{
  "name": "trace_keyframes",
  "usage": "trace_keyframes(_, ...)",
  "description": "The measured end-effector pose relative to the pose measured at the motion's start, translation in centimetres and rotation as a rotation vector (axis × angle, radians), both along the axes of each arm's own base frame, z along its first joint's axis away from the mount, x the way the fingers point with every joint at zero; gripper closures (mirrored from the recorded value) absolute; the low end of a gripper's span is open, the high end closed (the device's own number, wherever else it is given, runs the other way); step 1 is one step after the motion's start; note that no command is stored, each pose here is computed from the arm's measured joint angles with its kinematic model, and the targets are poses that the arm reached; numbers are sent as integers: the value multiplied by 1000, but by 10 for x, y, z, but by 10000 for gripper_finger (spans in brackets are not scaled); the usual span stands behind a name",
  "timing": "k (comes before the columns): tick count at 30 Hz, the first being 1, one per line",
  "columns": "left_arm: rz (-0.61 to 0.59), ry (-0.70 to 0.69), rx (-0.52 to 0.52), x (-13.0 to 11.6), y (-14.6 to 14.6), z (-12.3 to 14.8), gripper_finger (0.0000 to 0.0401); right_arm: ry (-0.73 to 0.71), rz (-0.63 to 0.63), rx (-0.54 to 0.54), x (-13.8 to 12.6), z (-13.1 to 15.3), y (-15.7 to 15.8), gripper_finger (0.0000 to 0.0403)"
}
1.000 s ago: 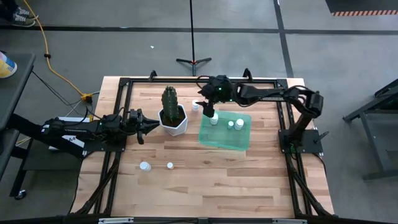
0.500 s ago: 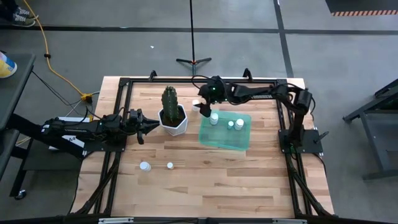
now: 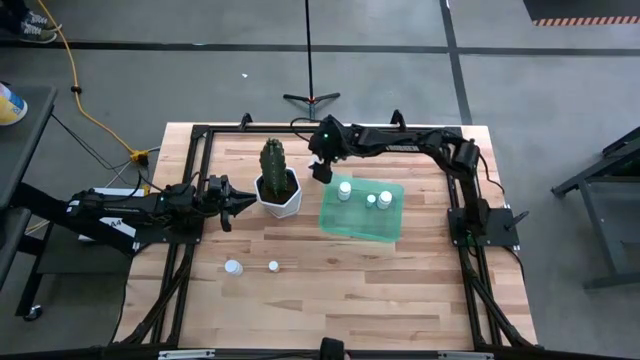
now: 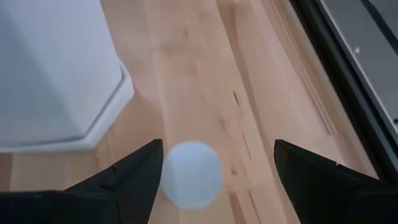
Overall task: Pick and place pill bottles into a basket
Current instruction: Put the white pill bottle into the light green bin
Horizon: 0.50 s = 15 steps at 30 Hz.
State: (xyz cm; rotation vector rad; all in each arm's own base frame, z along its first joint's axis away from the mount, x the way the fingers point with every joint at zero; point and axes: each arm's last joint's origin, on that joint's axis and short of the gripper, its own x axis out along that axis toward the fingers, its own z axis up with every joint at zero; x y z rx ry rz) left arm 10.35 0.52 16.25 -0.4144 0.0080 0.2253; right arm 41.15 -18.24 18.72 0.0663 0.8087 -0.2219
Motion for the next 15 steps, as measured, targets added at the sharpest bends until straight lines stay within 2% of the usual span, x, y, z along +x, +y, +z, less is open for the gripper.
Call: trace_keyframes(15,13,0,9,0,0,0,304,49,29,60,-3,-8,4,107)
